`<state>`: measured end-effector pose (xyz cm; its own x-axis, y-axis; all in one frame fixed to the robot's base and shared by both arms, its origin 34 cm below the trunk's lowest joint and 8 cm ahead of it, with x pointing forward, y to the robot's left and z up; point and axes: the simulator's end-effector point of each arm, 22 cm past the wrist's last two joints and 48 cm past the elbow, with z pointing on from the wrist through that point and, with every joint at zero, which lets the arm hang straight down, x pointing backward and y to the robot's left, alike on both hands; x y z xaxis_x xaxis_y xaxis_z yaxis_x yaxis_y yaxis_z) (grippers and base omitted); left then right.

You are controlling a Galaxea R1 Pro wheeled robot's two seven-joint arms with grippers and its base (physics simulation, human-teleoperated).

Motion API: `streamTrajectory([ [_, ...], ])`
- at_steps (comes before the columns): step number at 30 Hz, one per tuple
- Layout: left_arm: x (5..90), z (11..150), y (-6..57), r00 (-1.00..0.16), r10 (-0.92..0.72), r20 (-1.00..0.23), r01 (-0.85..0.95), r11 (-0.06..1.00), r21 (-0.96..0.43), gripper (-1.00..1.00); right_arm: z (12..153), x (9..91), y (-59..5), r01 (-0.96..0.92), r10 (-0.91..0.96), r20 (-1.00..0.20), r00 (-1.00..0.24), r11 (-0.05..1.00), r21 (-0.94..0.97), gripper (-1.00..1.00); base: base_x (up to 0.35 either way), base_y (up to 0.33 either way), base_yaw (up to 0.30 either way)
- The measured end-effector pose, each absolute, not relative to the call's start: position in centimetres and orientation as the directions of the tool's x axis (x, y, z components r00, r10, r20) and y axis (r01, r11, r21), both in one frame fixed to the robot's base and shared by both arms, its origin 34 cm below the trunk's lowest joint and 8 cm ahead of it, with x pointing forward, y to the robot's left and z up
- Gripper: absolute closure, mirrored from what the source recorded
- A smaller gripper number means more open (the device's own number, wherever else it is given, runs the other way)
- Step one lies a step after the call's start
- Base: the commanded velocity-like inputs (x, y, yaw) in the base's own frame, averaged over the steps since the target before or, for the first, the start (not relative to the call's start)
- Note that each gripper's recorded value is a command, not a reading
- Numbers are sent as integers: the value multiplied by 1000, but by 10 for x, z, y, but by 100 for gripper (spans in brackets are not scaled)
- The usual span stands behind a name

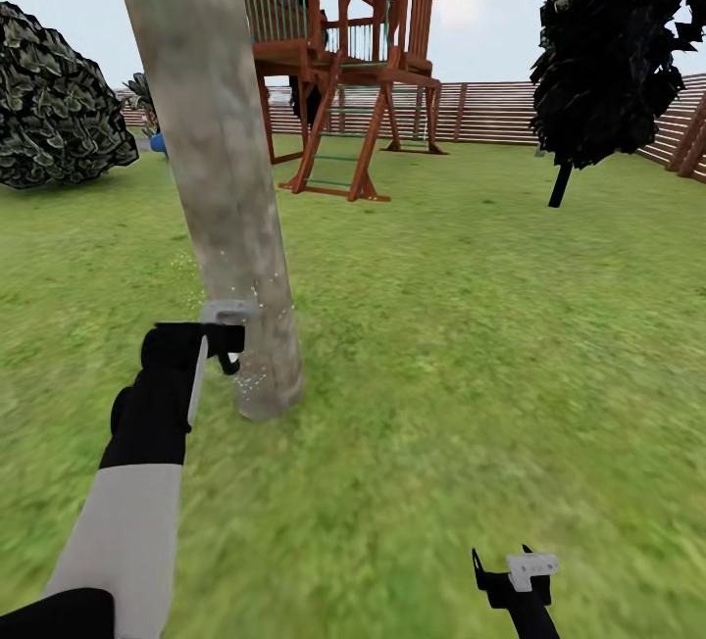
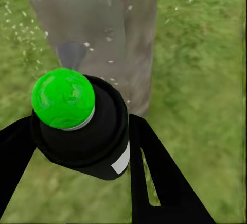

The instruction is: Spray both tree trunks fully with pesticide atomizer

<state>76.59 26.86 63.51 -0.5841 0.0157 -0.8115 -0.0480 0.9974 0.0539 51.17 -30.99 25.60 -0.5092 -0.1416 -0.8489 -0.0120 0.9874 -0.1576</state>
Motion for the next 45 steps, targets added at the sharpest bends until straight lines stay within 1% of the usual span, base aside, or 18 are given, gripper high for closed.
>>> streamTrajectory([
  [3, 767, 641, 252, -572, 13, -820, -30, 999, 37, 100, 256, 512, -310, -12, -142, -849, -509, 987, -158, -100, 0, 0, 0],
  [5, 766, 642, 255, -570, 17, -822, -34, 998, 44, 100, 256, 512, -310, -12, -142, -849, -509, 987, -158, -100, 0, 0, 0],
  [7, 765, 640, 264, -573, 17, -819, -48, 997, 54, 100, 256, 512, -310, -13, -142, -849, -509, 987, -158, -100, 0, 0, 0],
  [9, 761, 635, 290, -582, 29, -812, -77, 993, 91, 100, 256, 512, -310, -13, -142, -849, -509, 987, -158, -100, 0, 0, 0],
  [10, 755, 622, 295, -600, 33, -800, -77, 992, 99, 100, 256, 512, -310, -12, -142, -849, -509, 987, -158, -100, 0, 0, 0],
  [12, 726, 564, 288, -671, 33, -741, -60, 993, 98, 100, 256, 512, -310, -13, -142, -849, -510, 987, -158, -100, 0, 0, 0],
  [13, 719, 553, 285, -684, 32, -729, -55, 994, 95, 100, 256, 512, -310, -13, -142, -849, -509, 987, -158, -100, 0, 0, 0],
  [17, 708, 507, 273, -703, 52, -710, -23, 995, 96, 100, 256, 512, -310, -11, -141, -849, -510, 987, -157, -100, 0, 0, 0],
  [19, 703, 468, 272, -724, 71, -686, -14, 993, 118, 100, 256, 512, -310, -14, -142, -849, -510, 987, -157, -100, 0, 0, 0],
  [21, 706, 457, 274, -710, 80, -700, -25, 990, 138, 100, 256, 512, -309, -14, -142, -849, -509, 988, -157, -100, 0, 0, 0],
  [22, 705, 451, 274, -706, 56, -706, -42, 992, 121, 100, 256, 512, -309, -14, -142, -849, -509, 988, -157, -100, 0, 0, 0],
  [23, 699, 431, 270, -720, -29, -694, -86, 995, 48, 100, 256, 512, -309, -14, -142, -849, -510, 988, -157, -100, 0, 0, 0],
  [26, 687, 404, 272, -714, -80, -695, -120, 993, 9, 100, 256, 512, -310, -13, -141, -849, -509, 988, -157, -100, 24, -25, 0],
  [33, 681, 396, 273, -708, -84, -701, -132, 991, 15, 100, 256, 512, -309, -12, -140, -849, -509, 988, -156, -100, 187, -191, 0],
  [37, 677, 394, 288, -713, -79, -697, -171, 983, 63, 100, 256, 512, -309, -11, -140, -849, -509, 988, -156, -100, 188, -219, 0],
  [40, 667, 380, 304, -738, -86, -669, -198, 976, 93, 100, 256, 512, -310, -11, -141, -849, -509, 988, -157, -100, 175, -229, 0],
  [45, 666, 378, 300, -739, -87, -668, -198, 976, 91, 100, 256, 512, -309, -11, -140, -849, -509, 988, -156, -100, 121, -255, 0],
])
